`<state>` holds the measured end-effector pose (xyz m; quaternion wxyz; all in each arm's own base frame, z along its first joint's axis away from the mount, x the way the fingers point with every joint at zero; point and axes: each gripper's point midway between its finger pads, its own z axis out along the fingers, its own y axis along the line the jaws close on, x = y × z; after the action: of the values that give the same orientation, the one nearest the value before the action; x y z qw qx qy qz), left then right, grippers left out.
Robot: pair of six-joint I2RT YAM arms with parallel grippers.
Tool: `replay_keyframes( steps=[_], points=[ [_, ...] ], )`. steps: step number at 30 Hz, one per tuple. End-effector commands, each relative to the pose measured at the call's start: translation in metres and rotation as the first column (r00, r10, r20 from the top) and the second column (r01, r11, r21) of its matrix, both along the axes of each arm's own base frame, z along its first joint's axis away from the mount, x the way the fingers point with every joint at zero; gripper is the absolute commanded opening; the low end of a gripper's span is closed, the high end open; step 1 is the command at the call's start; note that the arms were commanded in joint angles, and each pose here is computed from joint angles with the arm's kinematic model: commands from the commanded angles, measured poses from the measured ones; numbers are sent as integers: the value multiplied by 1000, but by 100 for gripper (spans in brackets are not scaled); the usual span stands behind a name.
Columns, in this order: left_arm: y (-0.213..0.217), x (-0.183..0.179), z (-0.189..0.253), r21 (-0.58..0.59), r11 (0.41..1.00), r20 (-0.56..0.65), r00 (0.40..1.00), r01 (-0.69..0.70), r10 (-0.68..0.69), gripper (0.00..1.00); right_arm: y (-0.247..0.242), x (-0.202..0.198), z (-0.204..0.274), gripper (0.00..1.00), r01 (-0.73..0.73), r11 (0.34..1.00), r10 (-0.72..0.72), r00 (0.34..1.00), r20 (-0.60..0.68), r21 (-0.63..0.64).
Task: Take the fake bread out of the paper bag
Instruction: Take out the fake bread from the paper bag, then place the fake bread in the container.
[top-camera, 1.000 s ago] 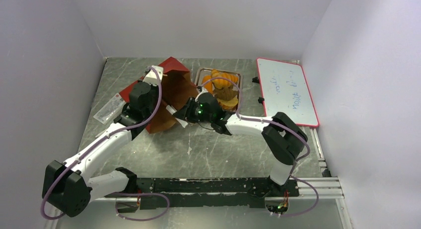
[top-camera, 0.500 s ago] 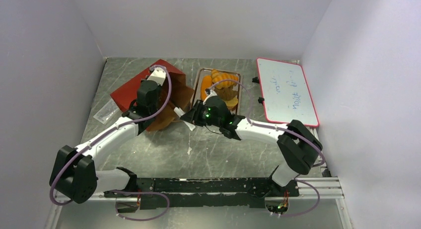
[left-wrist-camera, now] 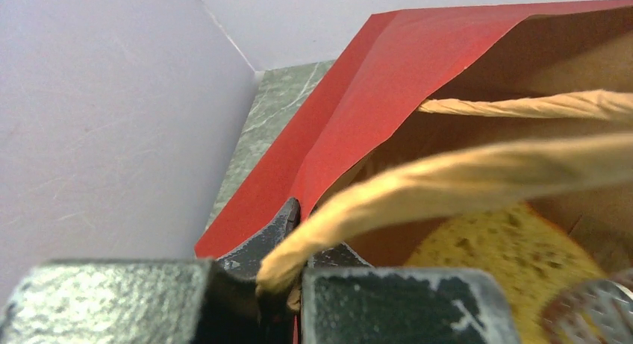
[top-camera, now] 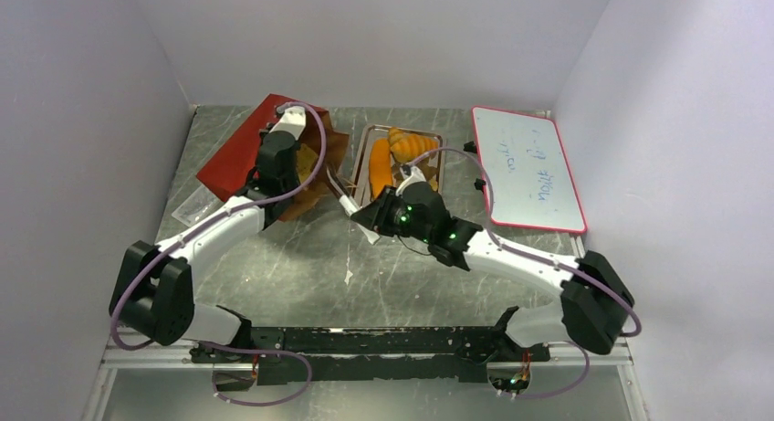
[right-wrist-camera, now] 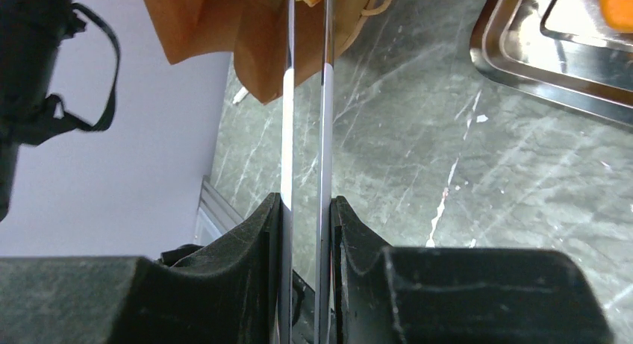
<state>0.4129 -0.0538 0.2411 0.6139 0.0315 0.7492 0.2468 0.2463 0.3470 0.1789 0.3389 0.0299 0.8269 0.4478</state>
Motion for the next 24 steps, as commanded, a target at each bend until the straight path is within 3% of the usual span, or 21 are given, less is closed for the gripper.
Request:
replay_keyframes(
  steps=[1,24],
  points=[
    [7,14,27,-12,999,77,996,-53,53,7,-23,3,25,0,75,997,-75,995,68,3],
    [17,74,-14,-24,996,3,996,-90,90,7,-112,-7,56,0,366,930,-363,927,99,-15]
  ],
)
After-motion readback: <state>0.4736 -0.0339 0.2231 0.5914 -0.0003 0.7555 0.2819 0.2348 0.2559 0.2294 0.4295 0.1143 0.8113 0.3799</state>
